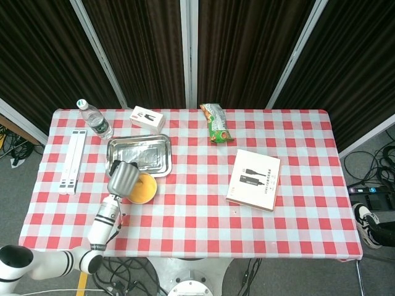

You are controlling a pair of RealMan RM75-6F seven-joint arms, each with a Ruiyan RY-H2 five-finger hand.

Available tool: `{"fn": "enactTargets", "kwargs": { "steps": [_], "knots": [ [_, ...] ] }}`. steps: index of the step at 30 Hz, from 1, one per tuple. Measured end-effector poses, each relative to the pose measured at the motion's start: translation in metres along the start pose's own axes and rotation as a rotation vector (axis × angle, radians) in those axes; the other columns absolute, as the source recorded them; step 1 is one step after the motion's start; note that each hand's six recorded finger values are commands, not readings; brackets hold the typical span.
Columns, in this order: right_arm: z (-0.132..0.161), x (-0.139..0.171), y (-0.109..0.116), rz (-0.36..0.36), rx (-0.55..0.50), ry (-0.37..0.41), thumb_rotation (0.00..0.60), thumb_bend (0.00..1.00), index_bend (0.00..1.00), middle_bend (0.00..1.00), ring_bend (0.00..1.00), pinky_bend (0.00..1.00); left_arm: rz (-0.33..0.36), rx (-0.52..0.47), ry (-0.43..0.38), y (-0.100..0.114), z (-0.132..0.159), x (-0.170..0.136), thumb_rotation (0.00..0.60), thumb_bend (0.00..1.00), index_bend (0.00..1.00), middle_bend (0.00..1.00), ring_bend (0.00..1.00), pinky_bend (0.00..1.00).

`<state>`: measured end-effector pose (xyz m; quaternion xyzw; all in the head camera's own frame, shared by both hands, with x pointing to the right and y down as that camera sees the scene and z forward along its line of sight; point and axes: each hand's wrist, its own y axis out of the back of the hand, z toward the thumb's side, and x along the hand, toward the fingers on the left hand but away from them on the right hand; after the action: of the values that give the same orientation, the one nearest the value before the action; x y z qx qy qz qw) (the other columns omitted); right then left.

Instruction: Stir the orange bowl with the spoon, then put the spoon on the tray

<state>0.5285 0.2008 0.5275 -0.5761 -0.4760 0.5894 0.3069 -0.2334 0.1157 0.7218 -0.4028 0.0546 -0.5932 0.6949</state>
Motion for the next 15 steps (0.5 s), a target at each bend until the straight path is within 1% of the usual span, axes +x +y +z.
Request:
{"fn": "enactTargets", "kwargs": {
  "steps": [7, 10, 15],
  "knots": [
    [0.003, -0.001, 0.001, -0.001, -0.001, 0.002, 0.600, 0.17, 0.09, 0.22, 0.00, 0.13, 0.012, 0.001, -0.008, 0.003, 0.012, -0.009, 0.600, 0.45, 0.70, 1.00, 0.94, 0.95],
    [0.003, -0.001, 0.001, -0.001, -0.001, 0.001, 0.600, 0.17, 0.09, 0.22, 0.00, 0.13, 0.007, -0.006, -0.022, 0.003, 0.016, -0.012, 0.600, 0.45, 0.70, 1.00, 0.94, 0.95],
    [0.002, 0.000, 0.001, -0.003, -0.002, -0.004, 0.600, 0.17, 0.09, 0.22, 0.00, 0.13, -0.007, -0.042, -0.043, 0.004, 0.019, -0.014, 0.600, 0.45, 0.70, 1.00, 0.94, 0.95]
  ]
}}
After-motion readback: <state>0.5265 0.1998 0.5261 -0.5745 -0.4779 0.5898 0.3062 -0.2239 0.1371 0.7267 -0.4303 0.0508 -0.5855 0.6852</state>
